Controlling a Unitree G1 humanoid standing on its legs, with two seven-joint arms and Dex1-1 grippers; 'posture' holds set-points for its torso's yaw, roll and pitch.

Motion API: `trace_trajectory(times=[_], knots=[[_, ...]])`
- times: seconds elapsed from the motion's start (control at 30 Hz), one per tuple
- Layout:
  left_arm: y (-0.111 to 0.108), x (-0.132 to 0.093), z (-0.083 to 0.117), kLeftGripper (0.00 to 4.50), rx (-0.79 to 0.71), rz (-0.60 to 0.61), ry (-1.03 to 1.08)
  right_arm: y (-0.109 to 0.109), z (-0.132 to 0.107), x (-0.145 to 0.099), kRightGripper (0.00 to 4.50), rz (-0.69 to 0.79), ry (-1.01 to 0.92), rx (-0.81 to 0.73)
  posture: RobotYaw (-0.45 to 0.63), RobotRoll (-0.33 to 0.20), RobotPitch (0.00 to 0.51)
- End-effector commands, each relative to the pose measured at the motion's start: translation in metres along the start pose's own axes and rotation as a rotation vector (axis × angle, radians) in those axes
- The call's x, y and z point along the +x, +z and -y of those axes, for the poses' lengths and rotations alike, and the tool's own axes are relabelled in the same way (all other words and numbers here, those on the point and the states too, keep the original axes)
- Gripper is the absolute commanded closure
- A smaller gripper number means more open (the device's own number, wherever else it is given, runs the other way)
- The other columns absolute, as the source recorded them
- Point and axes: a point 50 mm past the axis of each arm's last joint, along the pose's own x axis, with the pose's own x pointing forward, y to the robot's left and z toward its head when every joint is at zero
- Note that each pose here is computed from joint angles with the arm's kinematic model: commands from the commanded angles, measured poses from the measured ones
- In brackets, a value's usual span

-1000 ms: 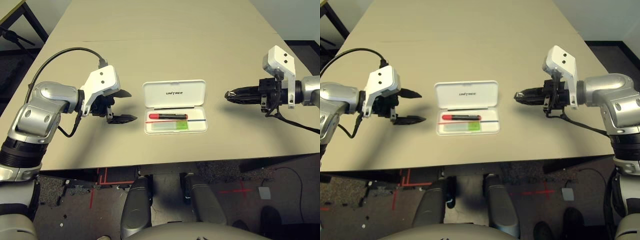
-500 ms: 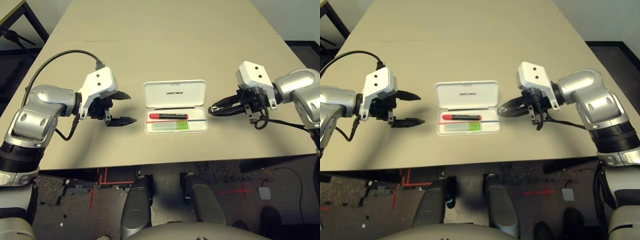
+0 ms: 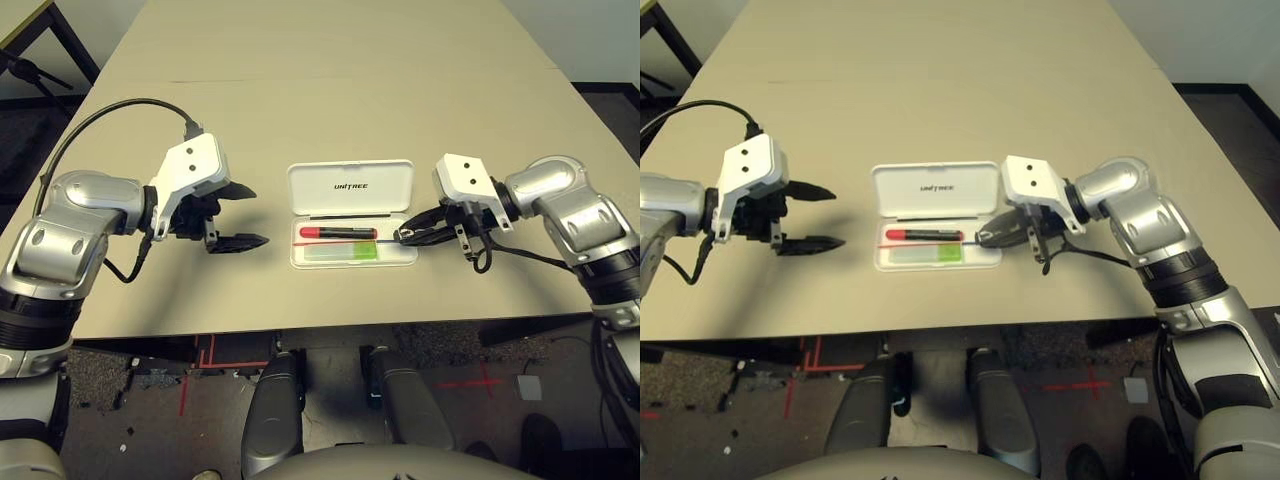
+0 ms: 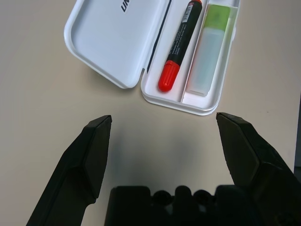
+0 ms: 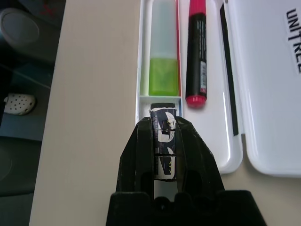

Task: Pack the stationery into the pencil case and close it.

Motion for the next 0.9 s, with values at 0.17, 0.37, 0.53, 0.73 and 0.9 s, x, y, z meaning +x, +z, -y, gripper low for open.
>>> trace_trajectory(times=[0.17, 0.37, 0.53, 0.73, 0.9], knots=[[0.004, 0.002, -0.001, 0.00, 0.010, 0.011, 0.003, -0.010, -0.005, 0.011, 4.16, 0.003, 0.012, 0.032, 0.06, 0.000, 0.177], [0.004, 0.004, -0.001, 0.00, 0.011, 0.012, -0.002, -0.011, -0.007, 0.014, 3.44, 0.013, 0.013, 0.042, 0.06, 0.000, 0.181], [0.001, 0.004, -0.004, 0.00, 0.000, 0.009, 0.005, -0.009, -0.007, 0.014, 1.76, 0.035, 0.026, 0.055, 0.06, 0.000, 0.183], [-0.003, 0.003, -0.011, 0.00, -0.031, 0.008, 0.033, -0.004, -0.003, 0.007, 0.06, 0.095, 0.001, 0.030, 0.05, 0.000, 0.184], [-0.005, 0.006, -0.021, 0.00, -0.091, 0.026, 0.069, -0.006, -0.003, -0.007, 0.06, 0.175, 0.022, 0.059, 0.03, 0.000, 0.186]])
